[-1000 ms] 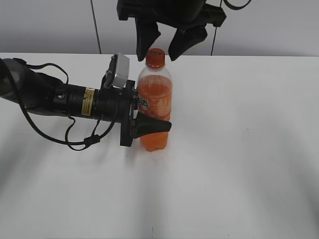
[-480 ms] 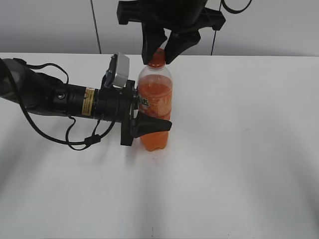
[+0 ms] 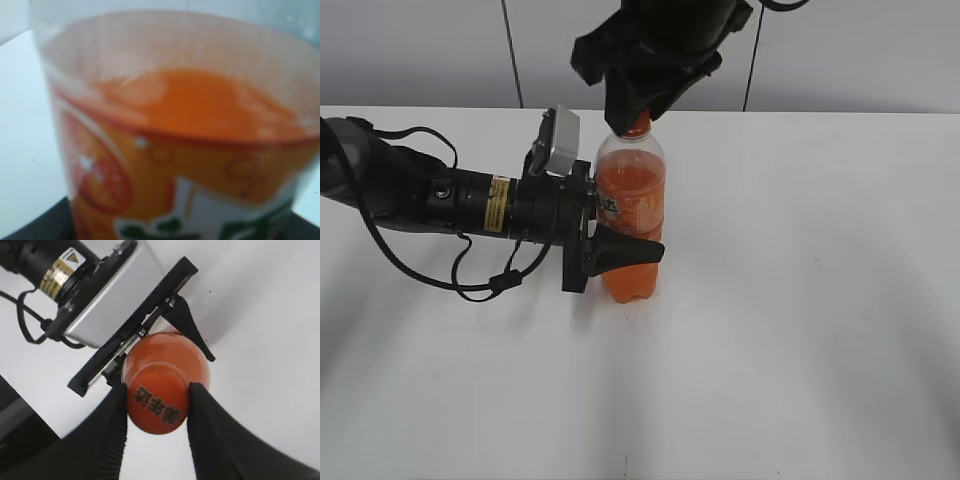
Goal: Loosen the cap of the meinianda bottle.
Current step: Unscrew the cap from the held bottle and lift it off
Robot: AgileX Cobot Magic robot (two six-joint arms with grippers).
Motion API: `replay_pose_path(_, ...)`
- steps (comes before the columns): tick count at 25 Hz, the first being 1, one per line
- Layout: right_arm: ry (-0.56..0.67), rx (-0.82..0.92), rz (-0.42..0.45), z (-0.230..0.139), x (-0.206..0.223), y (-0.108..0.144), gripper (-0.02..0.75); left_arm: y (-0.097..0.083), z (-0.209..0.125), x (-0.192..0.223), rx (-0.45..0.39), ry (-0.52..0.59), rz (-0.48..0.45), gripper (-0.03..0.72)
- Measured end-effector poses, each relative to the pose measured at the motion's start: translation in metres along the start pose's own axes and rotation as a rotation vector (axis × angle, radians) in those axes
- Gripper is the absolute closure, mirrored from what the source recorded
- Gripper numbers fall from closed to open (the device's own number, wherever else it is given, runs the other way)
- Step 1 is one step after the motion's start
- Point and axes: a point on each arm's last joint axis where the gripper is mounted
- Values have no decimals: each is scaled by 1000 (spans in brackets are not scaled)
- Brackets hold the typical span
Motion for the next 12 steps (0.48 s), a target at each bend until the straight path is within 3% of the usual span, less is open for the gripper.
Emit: replay_pose_path(12,-4,-634,-4,0,-1,-2,465,0,0,0,3,3,-4,269)
Point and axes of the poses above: a point on each arm's last joint axis where the gripper is mounted, x pointing out along that axis toward the gripper, y along the wrist's bending axis when the last joint is at zero, z = x × y, and after that the axes turned 10 degrees about -x, right-handed
